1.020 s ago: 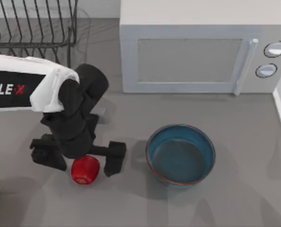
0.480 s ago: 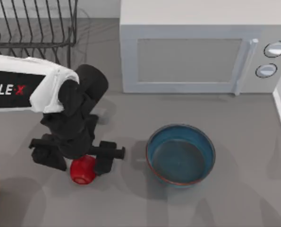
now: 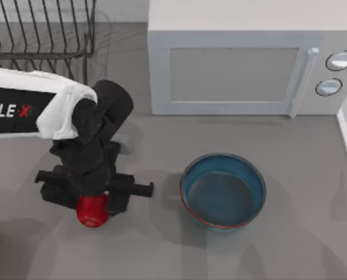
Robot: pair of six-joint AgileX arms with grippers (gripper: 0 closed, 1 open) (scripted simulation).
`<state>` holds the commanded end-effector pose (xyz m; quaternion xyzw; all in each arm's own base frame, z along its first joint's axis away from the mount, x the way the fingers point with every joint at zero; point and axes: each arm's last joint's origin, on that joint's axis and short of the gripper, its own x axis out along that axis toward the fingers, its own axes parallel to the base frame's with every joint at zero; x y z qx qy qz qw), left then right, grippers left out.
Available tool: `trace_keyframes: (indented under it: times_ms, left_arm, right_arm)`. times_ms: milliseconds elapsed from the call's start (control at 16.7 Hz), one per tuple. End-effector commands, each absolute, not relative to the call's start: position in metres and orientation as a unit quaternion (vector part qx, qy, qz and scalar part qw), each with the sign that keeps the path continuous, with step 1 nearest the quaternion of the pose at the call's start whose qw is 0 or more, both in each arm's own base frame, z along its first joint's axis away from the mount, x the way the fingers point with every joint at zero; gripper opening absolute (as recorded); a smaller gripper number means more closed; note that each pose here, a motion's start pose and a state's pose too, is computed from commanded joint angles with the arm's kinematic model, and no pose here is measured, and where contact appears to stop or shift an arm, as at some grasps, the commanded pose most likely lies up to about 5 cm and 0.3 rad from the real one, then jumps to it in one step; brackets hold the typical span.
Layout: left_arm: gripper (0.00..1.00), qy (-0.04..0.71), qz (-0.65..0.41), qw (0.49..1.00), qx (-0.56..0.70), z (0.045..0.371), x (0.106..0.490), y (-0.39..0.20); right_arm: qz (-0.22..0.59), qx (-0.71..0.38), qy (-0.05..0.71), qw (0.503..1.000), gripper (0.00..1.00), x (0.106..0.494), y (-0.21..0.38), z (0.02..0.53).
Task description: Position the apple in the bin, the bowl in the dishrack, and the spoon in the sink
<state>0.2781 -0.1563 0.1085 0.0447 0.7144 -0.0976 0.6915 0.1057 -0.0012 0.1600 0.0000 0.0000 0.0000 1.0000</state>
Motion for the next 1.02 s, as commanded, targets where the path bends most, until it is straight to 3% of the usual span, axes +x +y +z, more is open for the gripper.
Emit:
trace_keyframes:
  times_ms: [540, 1020]
  left_arm:
    - [0.0, 0.706, -0.093, 0.7, 0.057, 0.12, 0.28, -0.154]
    - [0.0, 0.711, -0.09, 0.695, 0.059, 0.203, 0.281, -0.154]
  right_arm:
    - [0.0, 0.0, 0.0, 1.0, 1.0, 0.106, -0.001, 0.16]
    - [0.0, 0.0, 0.0, 1.0, 1.0, 0.106, -0.001, 0.16]
